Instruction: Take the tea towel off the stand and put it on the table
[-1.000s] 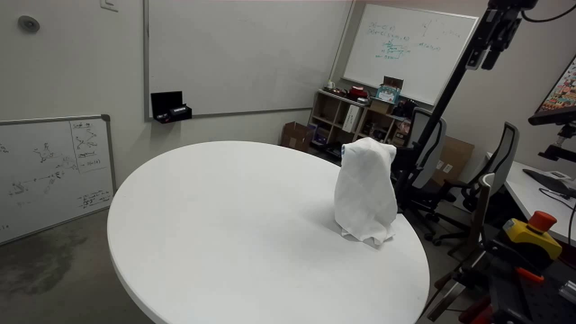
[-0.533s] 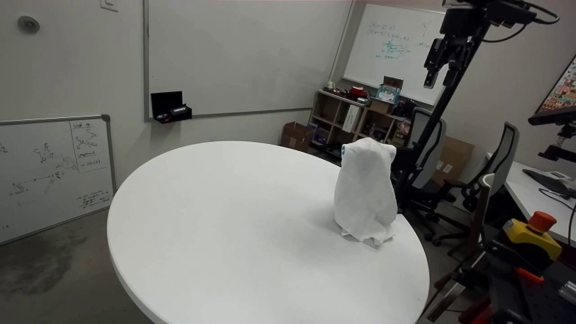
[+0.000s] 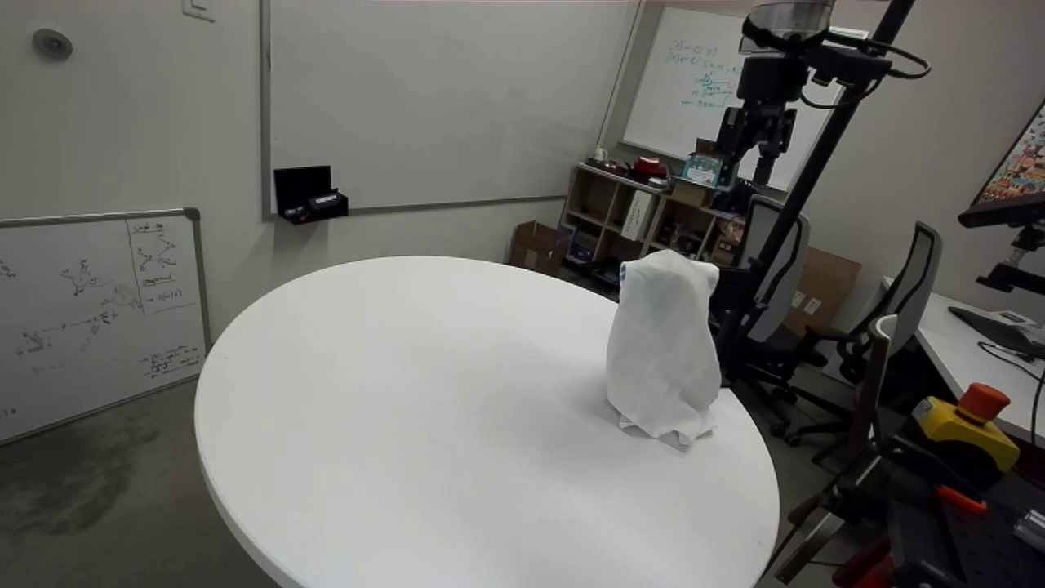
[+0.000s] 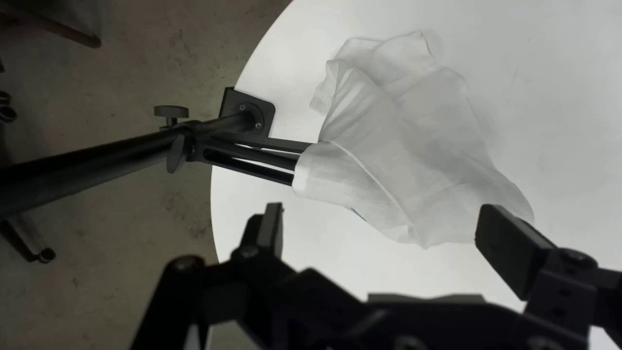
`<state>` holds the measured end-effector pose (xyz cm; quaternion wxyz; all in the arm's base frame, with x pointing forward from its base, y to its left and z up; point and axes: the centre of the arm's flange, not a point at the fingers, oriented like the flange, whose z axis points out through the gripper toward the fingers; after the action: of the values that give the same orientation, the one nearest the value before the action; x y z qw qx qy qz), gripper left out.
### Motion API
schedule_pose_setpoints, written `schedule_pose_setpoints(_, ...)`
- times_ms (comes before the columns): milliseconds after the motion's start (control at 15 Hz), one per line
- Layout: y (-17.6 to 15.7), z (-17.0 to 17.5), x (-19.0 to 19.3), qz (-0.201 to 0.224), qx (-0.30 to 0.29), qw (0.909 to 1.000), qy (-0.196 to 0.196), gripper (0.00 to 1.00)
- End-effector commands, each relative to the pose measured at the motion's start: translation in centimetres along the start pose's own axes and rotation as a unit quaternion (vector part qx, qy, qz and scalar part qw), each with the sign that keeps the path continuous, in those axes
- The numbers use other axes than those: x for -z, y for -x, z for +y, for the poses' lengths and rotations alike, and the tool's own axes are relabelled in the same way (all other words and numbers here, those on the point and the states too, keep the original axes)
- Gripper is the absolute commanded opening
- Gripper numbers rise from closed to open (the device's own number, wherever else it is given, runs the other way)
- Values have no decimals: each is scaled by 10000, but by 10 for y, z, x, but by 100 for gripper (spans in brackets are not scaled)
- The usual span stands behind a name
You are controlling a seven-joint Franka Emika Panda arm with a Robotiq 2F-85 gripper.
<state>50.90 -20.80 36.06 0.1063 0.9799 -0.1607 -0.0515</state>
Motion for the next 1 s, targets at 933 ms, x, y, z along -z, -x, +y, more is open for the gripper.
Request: schedule_pose_setpoints(933,-10,-31,-38,52,1488,9883,-321,100)
